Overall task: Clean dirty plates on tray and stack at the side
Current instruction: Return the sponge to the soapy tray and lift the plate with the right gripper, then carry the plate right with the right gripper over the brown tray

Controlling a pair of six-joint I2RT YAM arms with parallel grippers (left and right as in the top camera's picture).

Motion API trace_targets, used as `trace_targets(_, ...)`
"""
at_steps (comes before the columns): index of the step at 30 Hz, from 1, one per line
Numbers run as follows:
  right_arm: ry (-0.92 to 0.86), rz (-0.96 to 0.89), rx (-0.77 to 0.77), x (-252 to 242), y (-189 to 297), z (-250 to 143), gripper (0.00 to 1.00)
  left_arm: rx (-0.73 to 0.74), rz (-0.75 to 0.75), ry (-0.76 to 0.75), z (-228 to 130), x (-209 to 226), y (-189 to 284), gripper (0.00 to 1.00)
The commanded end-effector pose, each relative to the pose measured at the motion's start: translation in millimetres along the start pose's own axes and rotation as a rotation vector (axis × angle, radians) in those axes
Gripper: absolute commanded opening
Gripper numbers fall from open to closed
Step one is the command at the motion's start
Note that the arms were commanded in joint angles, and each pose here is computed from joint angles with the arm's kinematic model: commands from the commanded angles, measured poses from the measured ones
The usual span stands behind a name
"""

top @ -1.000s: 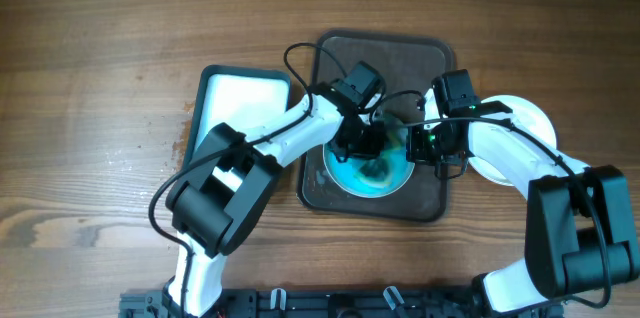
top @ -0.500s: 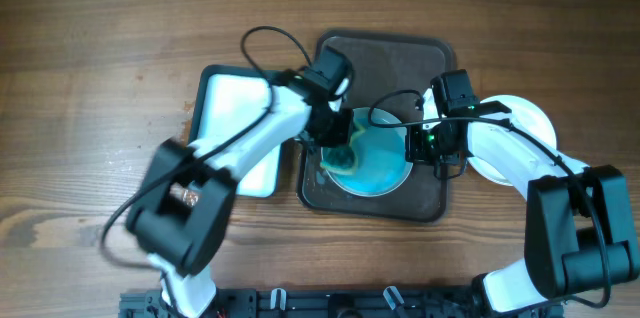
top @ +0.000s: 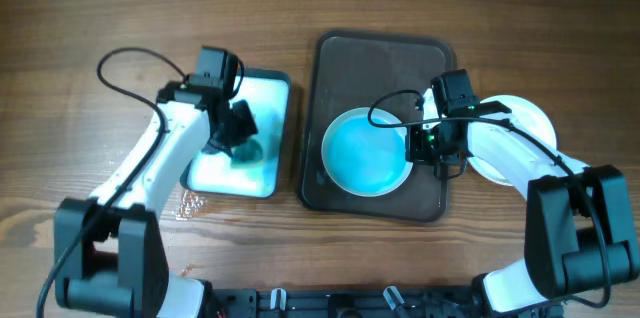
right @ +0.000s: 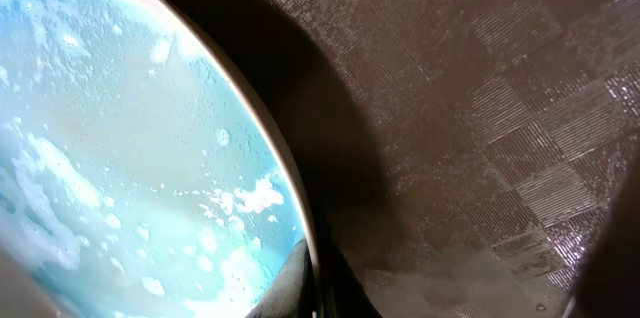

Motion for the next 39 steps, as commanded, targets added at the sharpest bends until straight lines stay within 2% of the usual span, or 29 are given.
trace_targets(1,-0.001,-0.056,0.04,-8,6,-6,0.04,-0.025,-0.015,0.024,7,2,3,0.39)
trace_targets(3,0.006,-0.059,0.016,-4,22,-2,0.04,-0.023,-0.074,-0.002,8,-6,21,0.57)
trace_targets(6,0.039,-0.058,-0.05,5,53,7,0.04,-0.064,-0.118,-0.006,14,-11,54,0.71)
trace_targets(7,0.051,-0.06,-0.081,9,68,11,0.04,-0.089,-0.14,-0.004,16,-12,71,0.84)
trace_targets(9,0.075,-0.058,-0.123,19,89,18,0.04,-0.134,-0.175,0.01,20,-9,99,1.0)
trace_targets(12,0.199,-0.106,-0.194,47,120,37,0.04,-0.225,-0.236,0.096,27,9,143,1.0)
trace_targets(14,0.278,-0.178,-0.239,66,134,50,0.04,-0.284,-0.282,0.213,30,29,169,1.0)
trace_targets(17,0.461,-0.277,-0.403,129,155,81,0.04,-0.389,-0.339,0.304,25,61,208,1.0)
trace_targets(22,0.635,-0.296,-0.649,226,136,107,0.04,-0.475,-0.392,0.314,1,78,240,1.0)
trace_targets(26,0.775,-0.496,-0.743,253,116,118,0.04,-0.501,-0.412,0.31,-5,80,248,1.0)
trace_targets(32,0.888,-0.708,-0.893,285,151,112,0.04,-0.5,-0.411,0.31,-5,80,247,1.0)
trace_targets(39,0.948,-0.9,-0.934,299,175,98,0.04,-0.5,-0.411,0.31,-5,80,247,1.0)
Point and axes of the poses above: each gripper's point midway between its finger pads, its own y axis back along the fingers, its own x axis along the line the jaws close on, z = x × y, the point moved 2 cm from there along y, back along the fingers, and after that the axes turned 14 degrees about y, right-handed, at the moved point
